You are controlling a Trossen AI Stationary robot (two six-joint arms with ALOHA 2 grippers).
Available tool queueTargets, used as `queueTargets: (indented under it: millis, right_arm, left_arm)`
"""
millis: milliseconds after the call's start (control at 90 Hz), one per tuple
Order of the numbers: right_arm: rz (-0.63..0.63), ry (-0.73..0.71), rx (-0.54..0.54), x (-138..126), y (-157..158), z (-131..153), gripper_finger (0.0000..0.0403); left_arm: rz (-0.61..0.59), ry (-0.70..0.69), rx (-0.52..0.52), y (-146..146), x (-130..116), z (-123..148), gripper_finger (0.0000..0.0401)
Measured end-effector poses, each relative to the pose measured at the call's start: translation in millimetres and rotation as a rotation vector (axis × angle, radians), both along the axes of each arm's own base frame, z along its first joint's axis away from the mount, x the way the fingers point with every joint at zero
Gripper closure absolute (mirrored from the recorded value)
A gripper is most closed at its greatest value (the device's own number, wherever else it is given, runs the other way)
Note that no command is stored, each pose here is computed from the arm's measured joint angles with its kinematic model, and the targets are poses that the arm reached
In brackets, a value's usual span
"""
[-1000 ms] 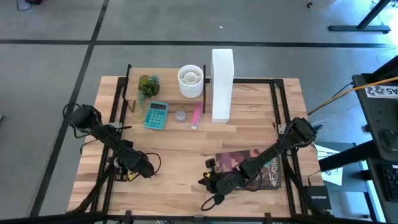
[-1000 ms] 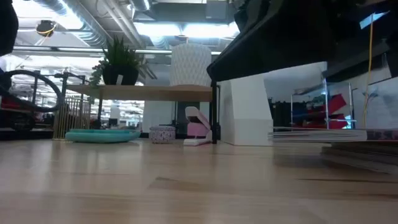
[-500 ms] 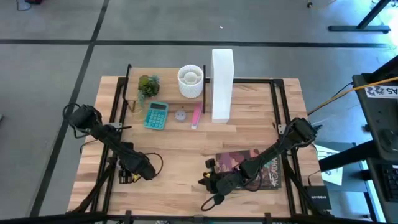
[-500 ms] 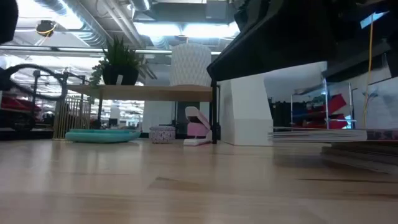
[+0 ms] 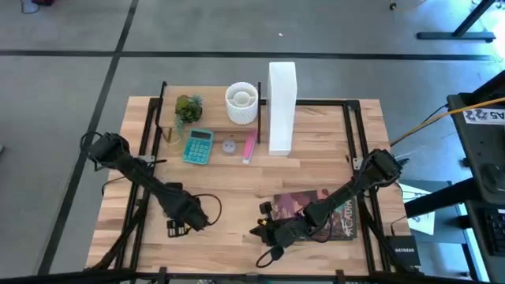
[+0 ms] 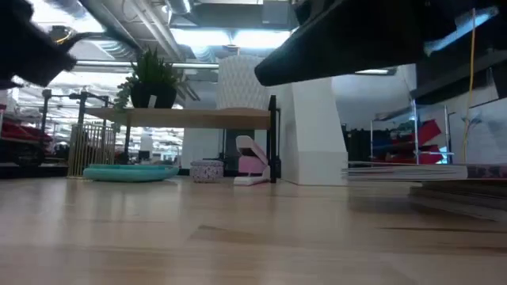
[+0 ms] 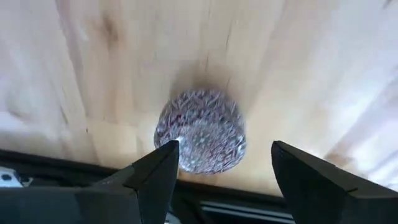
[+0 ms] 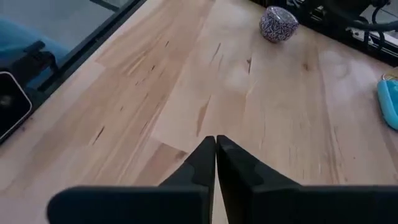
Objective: Stock shelves
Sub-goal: Put the red scented candle on the shelf
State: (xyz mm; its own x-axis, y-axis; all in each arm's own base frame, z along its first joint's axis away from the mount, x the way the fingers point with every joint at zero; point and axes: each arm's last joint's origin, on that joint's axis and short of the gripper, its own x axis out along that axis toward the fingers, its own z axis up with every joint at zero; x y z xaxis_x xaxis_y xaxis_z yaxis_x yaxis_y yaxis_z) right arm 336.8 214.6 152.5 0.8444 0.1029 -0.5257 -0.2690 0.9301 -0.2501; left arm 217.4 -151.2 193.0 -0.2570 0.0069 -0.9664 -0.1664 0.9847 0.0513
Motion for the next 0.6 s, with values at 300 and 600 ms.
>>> queueTargets:
  millis: [300,600]
  right_arm:
    - [0.000,0.001,-0.001,-0.1,0.0,-0.1,0.0403]
    - [0.008,0.006,0.004,-0.2,0.2,-0.3,0.0403]
  left_arm:
    - [-0.045,0.028,0.071,2.7,-5.6,2.8,0.0073]
    - [-0.099,0.046,0.085,-0.5,-21.4,-18.5,0.0050]
